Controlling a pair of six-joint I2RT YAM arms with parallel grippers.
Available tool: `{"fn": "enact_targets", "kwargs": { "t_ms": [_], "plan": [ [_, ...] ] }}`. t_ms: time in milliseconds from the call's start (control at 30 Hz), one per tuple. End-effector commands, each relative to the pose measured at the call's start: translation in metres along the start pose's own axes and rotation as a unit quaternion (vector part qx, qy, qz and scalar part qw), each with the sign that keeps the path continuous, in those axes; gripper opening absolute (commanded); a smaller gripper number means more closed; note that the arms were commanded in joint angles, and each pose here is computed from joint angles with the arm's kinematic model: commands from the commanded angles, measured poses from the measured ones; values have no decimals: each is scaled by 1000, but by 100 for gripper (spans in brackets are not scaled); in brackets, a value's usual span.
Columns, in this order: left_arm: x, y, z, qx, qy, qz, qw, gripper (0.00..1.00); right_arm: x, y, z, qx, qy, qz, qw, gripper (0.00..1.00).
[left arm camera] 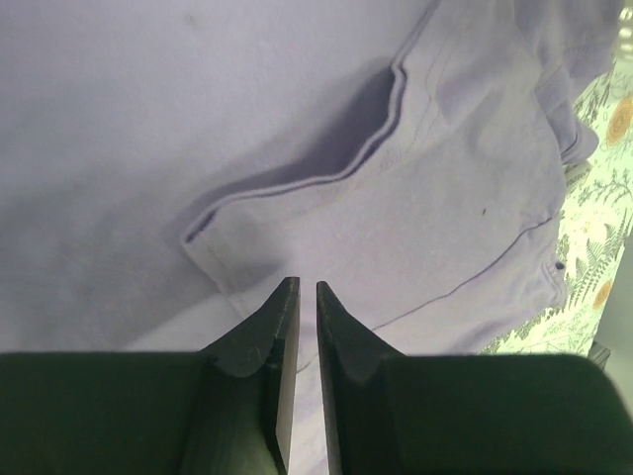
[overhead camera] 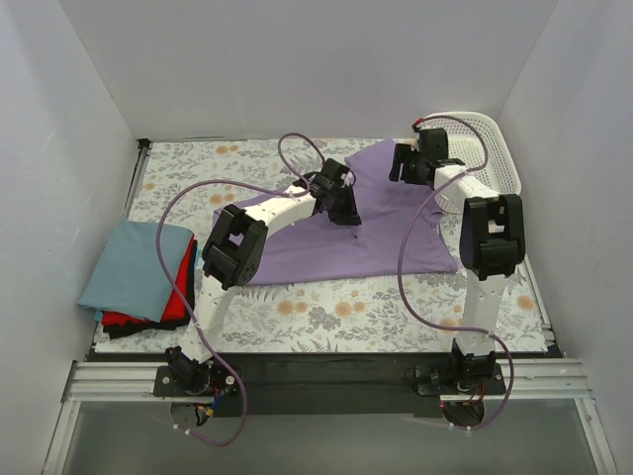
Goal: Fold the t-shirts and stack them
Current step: Fold the tshirt
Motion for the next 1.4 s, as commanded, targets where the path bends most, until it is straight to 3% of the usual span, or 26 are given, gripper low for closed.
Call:
{"fn": "enact_targets", "kwargs": {
  "t_ms": [0, 100, 167, 200, 300, 333, 433, 567, 700, 1067, 1367],
  "plan": [
    [-41, 60, -28, 42, -10, -79, 996, 13, -41, 57, 6, -6, 1, -77, 997, 76],
    [-51, 102, -19, 24, 23, -123, 992, 16, -18, 88, 12, -11, -37, -65, 997, 76],
    [-42, 114, 12, -28, 50, -122, 991, 16, -2, 103, 19, -24, -50, -56, 997, 75],
    [-42, 139, 11, -33, 64, -148, 986, 16, 21, 117, 21, -21, -60, -40, 997, 75],
    [-15, 155, 66, -125, 114, -152, 974, 16, 49, 146, 27, -28, -80, -33, 996, 71],
    [-15, 175, 79, -145, 130, -174, 965, 16, 81, 146, 25, -22, -90, -2, 996, 70],
    [5, 189, 127, -182, 171, -164, 954, 13, 118, 160, 23, -5, -105, 19, 994, 69],
    [24, 194, 159, -195, 189, -158, 950, 12, 140, 163, 11, 50, -103, 30, 993, 66],
    [26, 187, 174, -198, 199, -168, 945, 10, 145, 151, 9, 52, -99, 52, 992, 61],
    [61, 181, 242, -326, 295, -152, 885, 13, 211, 154, 5, 86, -121, 143, 979, 62],
    [87, 207, 247, -342, 329, -161, 866, 14, 251, 191, 15, 74, -160, 196, 965, 67]
  ]
}}
Point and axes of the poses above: each gripper's point midway between its finger pads, its own y axis back along the fingers, its own z axis along the line the jaws close on, x = y × z, the point moved 7 cm from there along y, back along the fingers, and after that the axes turned 10 degrees about y, right-handed, at the moved point
